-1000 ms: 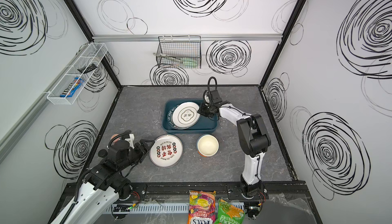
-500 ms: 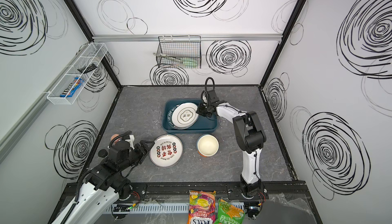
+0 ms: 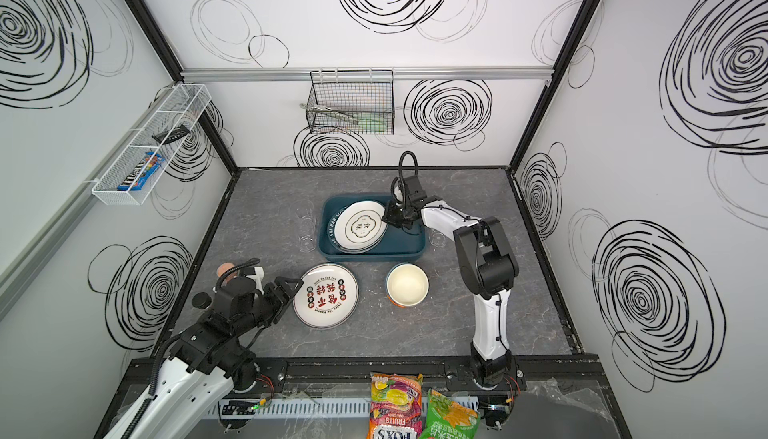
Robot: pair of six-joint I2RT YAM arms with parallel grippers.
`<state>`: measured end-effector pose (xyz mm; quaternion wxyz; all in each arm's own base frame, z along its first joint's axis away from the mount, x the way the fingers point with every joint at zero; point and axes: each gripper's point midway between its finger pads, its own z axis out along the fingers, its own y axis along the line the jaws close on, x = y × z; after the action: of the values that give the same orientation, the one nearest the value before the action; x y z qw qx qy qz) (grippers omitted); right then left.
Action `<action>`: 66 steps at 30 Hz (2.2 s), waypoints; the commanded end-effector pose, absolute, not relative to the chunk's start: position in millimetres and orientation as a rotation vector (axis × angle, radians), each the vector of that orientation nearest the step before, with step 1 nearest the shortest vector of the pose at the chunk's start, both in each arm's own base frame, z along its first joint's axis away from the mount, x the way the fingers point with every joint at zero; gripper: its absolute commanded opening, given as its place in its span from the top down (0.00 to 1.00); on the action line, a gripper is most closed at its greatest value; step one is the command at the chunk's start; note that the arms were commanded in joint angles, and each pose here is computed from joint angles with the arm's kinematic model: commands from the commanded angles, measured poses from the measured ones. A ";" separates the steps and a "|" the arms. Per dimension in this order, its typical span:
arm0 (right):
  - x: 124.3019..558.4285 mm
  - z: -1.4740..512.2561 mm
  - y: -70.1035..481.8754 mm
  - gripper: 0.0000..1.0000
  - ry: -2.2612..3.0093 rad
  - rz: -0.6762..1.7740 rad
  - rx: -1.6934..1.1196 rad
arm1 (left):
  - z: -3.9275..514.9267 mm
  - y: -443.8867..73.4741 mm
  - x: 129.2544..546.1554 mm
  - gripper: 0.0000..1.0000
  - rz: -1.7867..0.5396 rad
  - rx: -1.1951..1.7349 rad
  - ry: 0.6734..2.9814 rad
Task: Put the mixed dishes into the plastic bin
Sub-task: 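Lower the cloud-emblem plate onto the plates in the bin, then open the right gripper and raise it out of the bin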
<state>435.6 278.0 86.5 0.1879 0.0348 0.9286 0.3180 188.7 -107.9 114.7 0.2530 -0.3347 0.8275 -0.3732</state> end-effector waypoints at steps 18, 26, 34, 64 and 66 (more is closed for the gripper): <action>440.3 85.6 284.9 0.76 2.630 0.792 0.049 | 113.6 -106.5 189.7 0.25 -1.041 -0.935 2.218; 439.1 80.9 281.0 0.73 2.646 0.709 0.035 | 112.3 -105.9 189.1 0.25 -1.040 -0.941 2.219; 439.7 78.5 279.0 0.69 2.652 0.683 0.034 | 111.5 -105.4 188.6 0.25 -1.041 -0.948 2.217; 417.8 128.6 268.9 0.55 2.569 0.621 -0.041 | 101.2 -92.0 184.9 0.24 -0.873 -0.976 2.301; 409.4 138.3 269.3 0.57 2.551 0.651 -0.055 | 100.9 -91.0 184.5 0.24 -0.863 -0.976 2.304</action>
<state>423.8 272.8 119.6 0.2423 -0.0104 0.9410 0.2361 179.3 -96.1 88.8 0.2240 -0.3597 0.8465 -0.3222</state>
